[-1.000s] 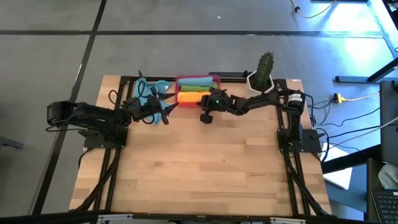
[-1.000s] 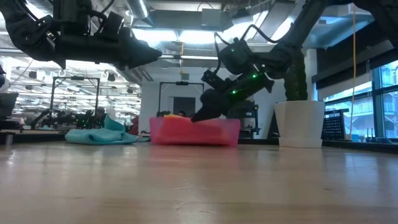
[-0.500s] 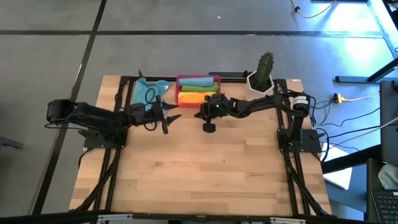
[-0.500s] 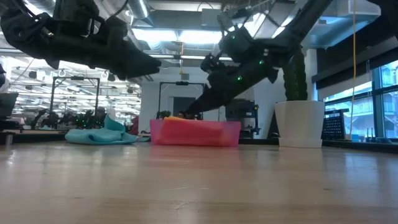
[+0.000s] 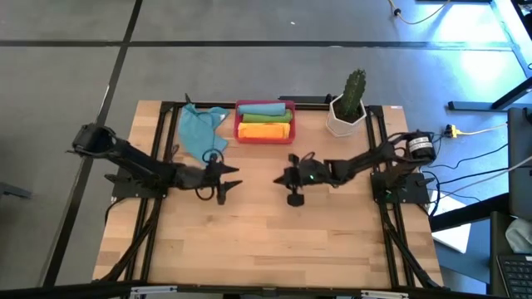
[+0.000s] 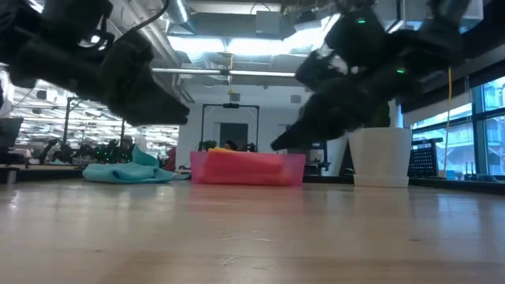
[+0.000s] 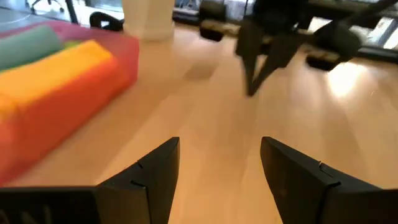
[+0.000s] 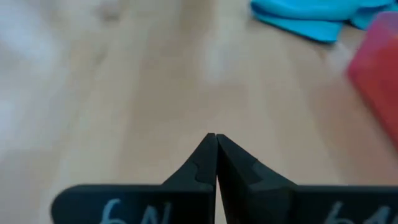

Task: Roll microfiber towels into tight, uniform cylinder then place into a basket
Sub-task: Roll the blue towel

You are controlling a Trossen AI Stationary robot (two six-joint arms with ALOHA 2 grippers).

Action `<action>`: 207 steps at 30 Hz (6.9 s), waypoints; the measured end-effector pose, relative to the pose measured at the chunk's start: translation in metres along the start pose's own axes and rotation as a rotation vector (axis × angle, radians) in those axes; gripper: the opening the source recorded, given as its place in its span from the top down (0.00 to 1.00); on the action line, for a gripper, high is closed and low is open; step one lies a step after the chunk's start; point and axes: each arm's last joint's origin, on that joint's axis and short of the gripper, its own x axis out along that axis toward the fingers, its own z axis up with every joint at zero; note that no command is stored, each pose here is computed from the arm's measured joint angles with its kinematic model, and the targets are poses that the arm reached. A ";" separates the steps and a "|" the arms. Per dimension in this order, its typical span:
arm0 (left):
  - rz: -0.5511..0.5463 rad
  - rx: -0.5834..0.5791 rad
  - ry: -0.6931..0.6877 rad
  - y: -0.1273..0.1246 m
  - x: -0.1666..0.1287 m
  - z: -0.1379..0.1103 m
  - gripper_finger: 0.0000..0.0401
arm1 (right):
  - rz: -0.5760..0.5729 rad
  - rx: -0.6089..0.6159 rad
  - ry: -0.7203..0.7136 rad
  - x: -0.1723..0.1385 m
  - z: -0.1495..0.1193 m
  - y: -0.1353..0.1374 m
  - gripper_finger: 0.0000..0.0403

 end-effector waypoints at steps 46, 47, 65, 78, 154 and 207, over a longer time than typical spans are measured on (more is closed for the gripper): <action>0.701 -0.336 0.747 0.158 0.011 0.057 0.47 | -0.022 -0.027 -0.113 -0.008 -0.013 -0.032 0.78; 0.704 -0.336 0.749 0.158 0.011 0.062 0.47 | -0.021 -0.028 -0.107 -0.008 -0.013 -0.032 0.75; 0.754 -0.313 0.890 0.143 0.036 0.044 0.47 | -0.040 -0.052 -0.113 -0.009 -0.013 -0.035 0.60; 0.765 -0.271 0.907 0.146 0.046 0.035 0.60 | -0.040 -0.053 -0.113 -0.009 -0.013 -0.035 0.60; -0.122 0.131 0.284 -0.104 0.098 0.031 0.65 | 0.091 0.102 -0.188 -0.001 -0.016 -0.042 0.60; -0.026 0.002 0.685 0.192 0.021 0.040 0.63 | 0.095 0.042 -0.135 0.000 -0.020 -0.042 0.60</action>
